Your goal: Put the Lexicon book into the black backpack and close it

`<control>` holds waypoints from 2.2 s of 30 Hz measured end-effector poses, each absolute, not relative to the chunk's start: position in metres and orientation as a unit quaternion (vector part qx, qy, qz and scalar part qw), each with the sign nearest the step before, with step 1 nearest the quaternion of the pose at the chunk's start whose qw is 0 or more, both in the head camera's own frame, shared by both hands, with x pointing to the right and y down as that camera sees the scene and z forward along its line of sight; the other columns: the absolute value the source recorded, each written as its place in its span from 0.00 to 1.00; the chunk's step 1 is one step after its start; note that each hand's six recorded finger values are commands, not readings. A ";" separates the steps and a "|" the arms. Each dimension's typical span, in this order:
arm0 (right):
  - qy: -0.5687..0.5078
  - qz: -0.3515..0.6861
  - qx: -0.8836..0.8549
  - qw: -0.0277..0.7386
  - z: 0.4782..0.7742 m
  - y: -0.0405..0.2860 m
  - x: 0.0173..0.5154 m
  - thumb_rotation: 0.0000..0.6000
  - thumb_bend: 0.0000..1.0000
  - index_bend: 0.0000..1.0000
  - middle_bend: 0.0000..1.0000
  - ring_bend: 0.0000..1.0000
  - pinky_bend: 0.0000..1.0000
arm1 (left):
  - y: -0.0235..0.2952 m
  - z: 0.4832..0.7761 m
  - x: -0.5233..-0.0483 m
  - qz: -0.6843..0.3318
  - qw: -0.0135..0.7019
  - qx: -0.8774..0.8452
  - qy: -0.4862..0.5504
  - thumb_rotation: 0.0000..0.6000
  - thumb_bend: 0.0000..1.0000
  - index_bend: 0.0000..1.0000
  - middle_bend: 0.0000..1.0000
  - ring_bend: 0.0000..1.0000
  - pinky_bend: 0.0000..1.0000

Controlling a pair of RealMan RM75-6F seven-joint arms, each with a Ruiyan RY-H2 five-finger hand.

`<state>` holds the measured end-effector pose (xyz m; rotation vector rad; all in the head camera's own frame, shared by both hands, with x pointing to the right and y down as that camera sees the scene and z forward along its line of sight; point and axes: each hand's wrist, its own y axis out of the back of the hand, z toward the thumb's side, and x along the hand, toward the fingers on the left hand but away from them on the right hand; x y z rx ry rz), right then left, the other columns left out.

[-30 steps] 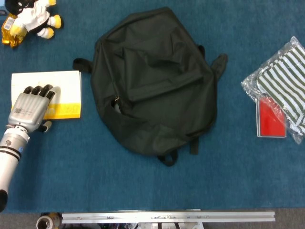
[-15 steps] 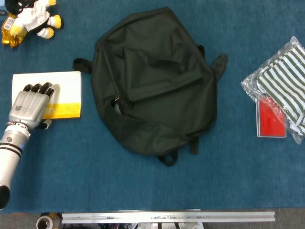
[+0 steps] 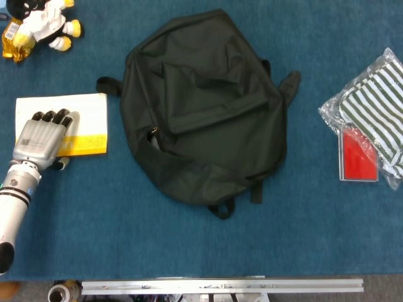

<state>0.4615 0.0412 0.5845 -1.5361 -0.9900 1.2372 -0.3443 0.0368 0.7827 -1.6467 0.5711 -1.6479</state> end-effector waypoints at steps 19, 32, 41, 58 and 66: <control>-0.407 0.504 -0.618 0.445 0.583 0.045 0.468 1.00 0.11 0.25 0.35 0.20 0.32 | 0.022 0.784 -0.345 -0.634 0.343 -0.640 0.266 1.00 0.26 0.18 0.21 0.17 0.15; -0.411 0.510 -0.615 0.439 0.583 0.047 0.473 1.00 0.11 0.25 0.35 0.20 0.32 | 0.009 0.785 -0.346 -0.621 0.340 -0.634 0.312 1.00 0.27 0.24 0.28 0.19 0.15; -0.413 0.511 -0.615 0.436 0.584 0.048 0.475 1.00 0.11 0.25 0.35 0.20 0.32 | 0.001 0.780 -0.350 -0.610 0.344 -0.623 0.347 1.00 0.26 0.31 0.33 0.24 0.16; -0.417 0.514 -0.614 0.430 0.583 0.048 0.479 1.00 0.11 0.25 0.35 0.20 0.32 | -0.007 0.774 -0.341 -0.566 0.391 -0.588 0.426 1.00 0.26 0.55 0.53 0.41 0.29; -0.419 0.517 -0.616 0.422 0.587 0.048 0.481 1.00 0.11 0.25 0.35 0.20 0.32 | -0.012 0.767 -0.336 -0.540 0.411 -0.583 0.447 1.00 0.27 0.63 0.58 0.47 0.35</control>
